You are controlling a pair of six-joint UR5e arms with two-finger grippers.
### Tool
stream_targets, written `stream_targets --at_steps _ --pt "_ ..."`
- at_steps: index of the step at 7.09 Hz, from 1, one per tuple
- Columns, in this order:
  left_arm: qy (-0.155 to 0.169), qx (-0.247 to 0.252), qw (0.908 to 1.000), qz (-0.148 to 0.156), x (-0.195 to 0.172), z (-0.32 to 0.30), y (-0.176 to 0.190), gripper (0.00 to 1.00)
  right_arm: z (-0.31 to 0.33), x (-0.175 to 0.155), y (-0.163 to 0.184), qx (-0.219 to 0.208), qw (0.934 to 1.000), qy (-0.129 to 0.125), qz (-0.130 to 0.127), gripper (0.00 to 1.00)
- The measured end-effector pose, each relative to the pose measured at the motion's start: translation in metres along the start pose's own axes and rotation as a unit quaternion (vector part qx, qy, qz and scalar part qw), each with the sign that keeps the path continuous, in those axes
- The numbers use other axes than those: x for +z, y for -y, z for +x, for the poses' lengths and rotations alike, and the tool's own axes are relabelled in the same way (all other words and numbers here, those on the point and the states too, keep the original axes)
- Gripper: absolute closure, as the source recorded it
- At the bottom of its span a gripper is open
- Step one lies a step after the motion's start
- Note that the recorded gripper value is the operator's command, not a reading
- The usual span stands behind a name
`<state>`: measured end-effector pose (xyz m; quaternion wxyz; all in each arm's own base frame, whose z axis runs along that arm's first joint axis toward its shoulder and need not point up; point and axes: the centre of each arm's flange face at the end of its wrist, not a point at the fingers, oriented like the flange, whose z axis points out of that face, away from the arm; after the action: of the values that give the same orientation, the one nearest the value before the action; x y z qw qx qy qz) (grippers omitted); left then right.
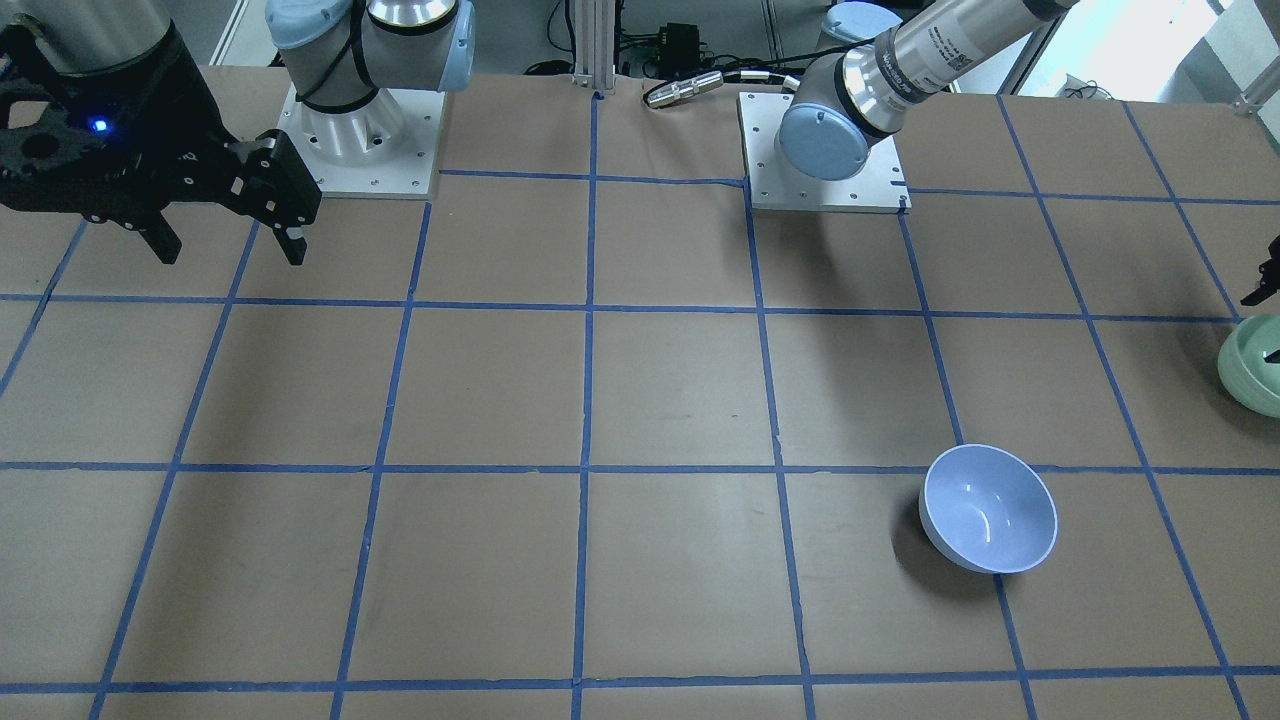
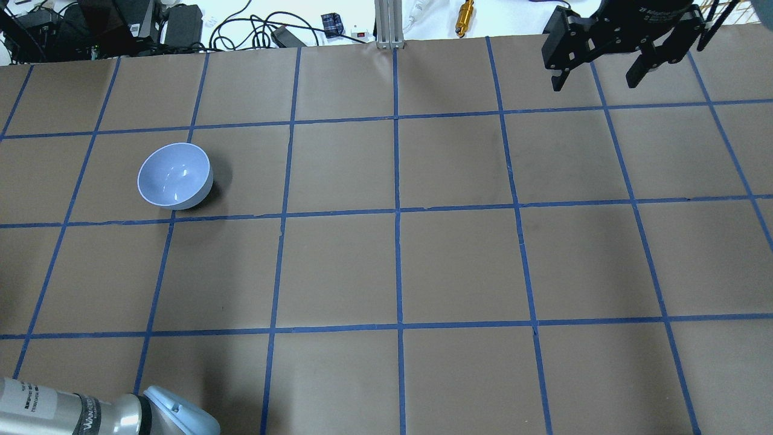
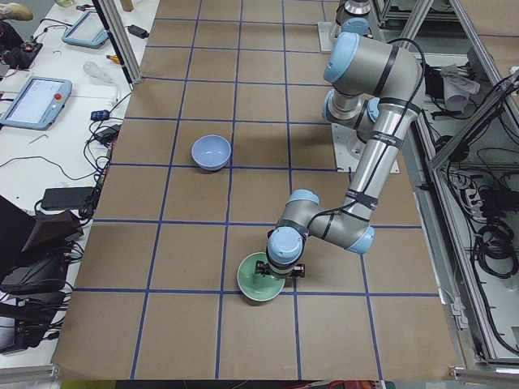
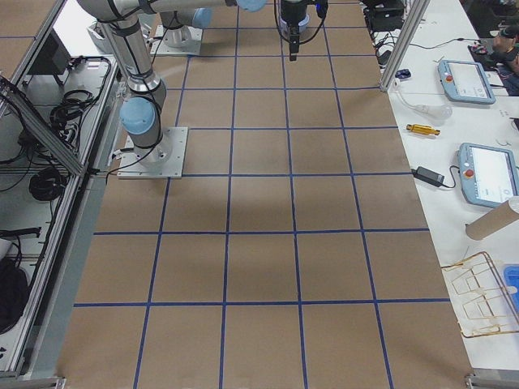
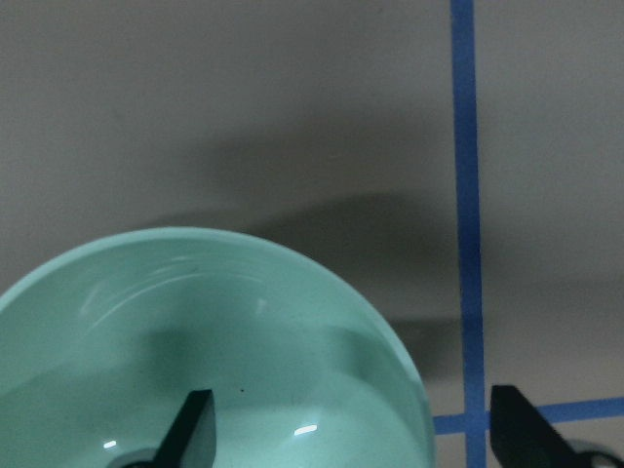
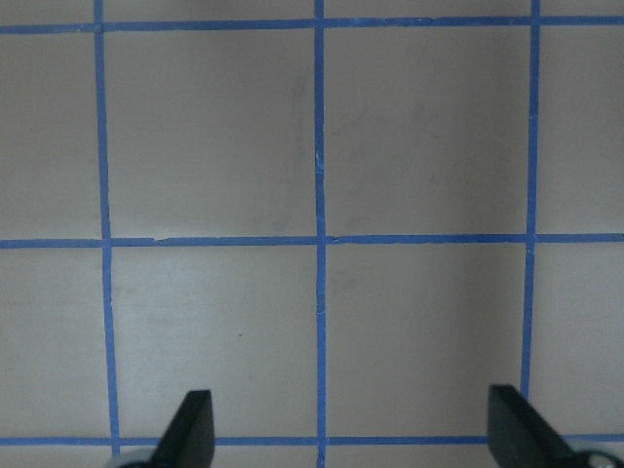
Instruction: Stack green bowl on blue bowl
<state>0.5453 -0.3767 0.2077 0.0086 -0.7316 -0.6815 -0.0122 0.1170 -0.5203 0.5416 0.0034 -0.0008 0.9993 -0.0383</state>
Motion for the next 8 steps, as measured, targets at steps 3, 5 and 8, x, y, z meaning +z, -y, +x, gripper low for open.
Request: stream_targets --at_steps 3,5,8 --pt "0.001 0.000 1.0000 0.004 0.016 0.002 -0.005 0.79 0.000 0.000 0.000 0.000 1.0000 0.000 0.000 0.00" --pt "0.003 0.000 1.0000 -0.004 0.021 0.002 -0.006 1.00 0.000 0.000 0.000 0.000 1.0000 0.000 0.000 0.00" --pt "0.003 -0.001 1.0000 -0.005 0.022 0.002 -0.006 1.00 0.000 -0.001 0.000 0.000 1.0000 0.000 0.001 0.00"
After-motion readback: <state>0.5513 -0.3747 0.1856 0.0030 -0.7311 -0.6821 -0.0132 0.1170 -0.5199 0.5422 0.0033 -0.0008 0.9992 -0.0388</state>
